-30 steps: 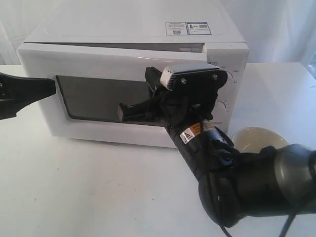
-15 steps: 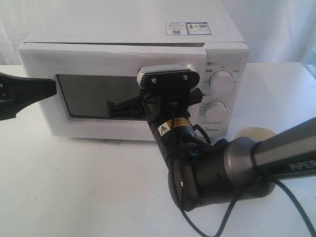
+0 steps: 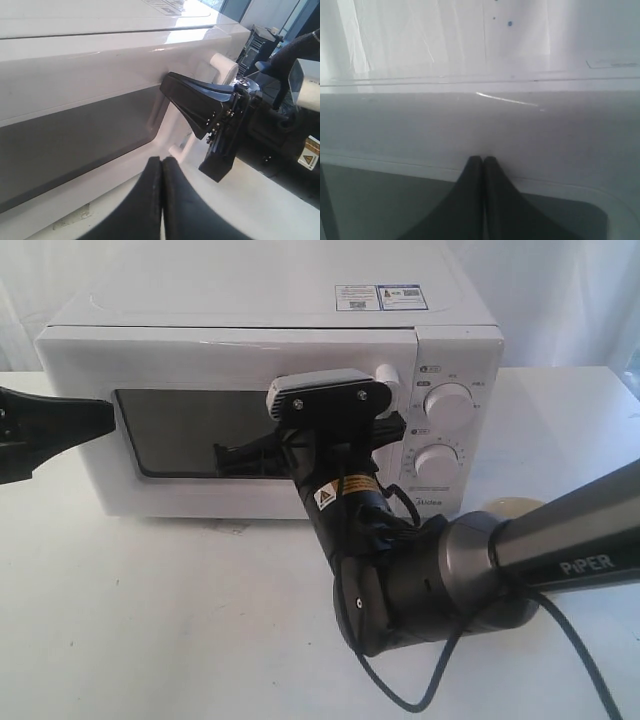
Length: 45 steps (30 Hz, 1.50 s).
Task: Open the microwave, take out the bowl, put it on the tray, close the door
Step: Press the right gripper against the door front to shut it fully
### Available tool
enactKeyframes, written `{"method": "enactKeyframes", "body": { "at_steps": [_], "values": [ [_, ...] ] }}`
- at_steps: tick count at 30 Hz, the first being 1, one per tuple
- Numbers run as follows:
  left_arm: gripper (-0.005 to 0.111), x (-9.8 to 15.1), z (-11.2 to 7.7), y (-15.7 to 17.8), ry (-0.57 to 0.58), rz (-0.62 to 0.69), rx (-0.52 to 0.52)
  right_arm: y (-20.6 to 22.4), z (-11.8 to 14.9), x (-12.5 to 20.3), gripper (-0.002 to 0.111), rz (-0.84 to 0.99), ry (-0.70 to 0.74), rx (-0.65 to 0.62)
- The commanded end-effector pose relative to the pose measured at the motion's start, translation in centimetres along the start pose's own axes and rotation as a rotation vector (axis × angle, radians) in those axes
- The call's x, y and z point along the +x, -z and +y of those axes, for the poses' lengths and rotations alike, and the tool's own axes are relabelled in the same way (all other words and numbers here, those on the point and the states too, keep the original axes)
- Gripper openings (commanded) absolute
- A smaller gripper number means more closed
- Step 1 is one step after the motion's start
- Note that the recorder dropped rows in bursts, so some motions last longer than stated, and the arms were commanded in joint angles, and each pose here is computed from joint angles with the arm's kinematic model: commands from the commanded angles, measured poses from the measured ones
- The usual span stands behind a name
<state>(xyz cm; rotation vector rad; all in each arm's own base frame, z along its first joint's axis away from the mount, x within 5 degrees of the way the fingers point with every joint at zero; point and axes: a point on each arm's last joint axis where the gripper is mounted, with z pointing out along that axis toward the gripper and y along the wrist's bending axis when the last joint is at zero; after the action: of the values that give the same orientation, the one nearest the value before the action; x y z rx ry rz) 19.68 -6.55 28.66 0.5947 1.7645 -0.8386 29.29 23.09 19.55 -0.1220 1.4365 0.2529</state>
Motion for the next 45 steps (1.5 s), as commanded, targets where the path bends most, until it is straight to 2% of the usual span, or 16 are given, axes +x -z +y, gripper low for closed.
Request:
{"method": "enactKeyframes", "body": {
  "at_steps": [1, 8, 15, 20, 45],
  "values": [
    [0.000, -0.2, -0.2, 0.0, 0.000, -0.008, 0.017, -1.0, -2.3, -0.4, 0.000, -0.031, -0.018, 0.129],
    [0.000, -0.2, -0.2, 0.0, 0.000, -0.008, 0.016, -0.8, -2.2, -0.4, 0.000, -0.029, -0.017, 0.123],
    [0.000, -0.2, -0.2, 0.0, -0.001, -0.007, 0.016, 4.2, -0.4, -3.1, 0.000, -0.027, -0.006, 0.003],
    [0.000, -0.2, -0.2, 0.0, -0.003, -0.007, 0.018, 6.3, -0.6, -2.6, 0.000, 0.029, 0.013, -0.033],
    [0.000, -0.2, -0.2, 0.0, -0.003, -0.007, 0.018, 6.5, -0.6, -2.1, 0.000, 0.064, 0.019, -0.043]
  ]
}}
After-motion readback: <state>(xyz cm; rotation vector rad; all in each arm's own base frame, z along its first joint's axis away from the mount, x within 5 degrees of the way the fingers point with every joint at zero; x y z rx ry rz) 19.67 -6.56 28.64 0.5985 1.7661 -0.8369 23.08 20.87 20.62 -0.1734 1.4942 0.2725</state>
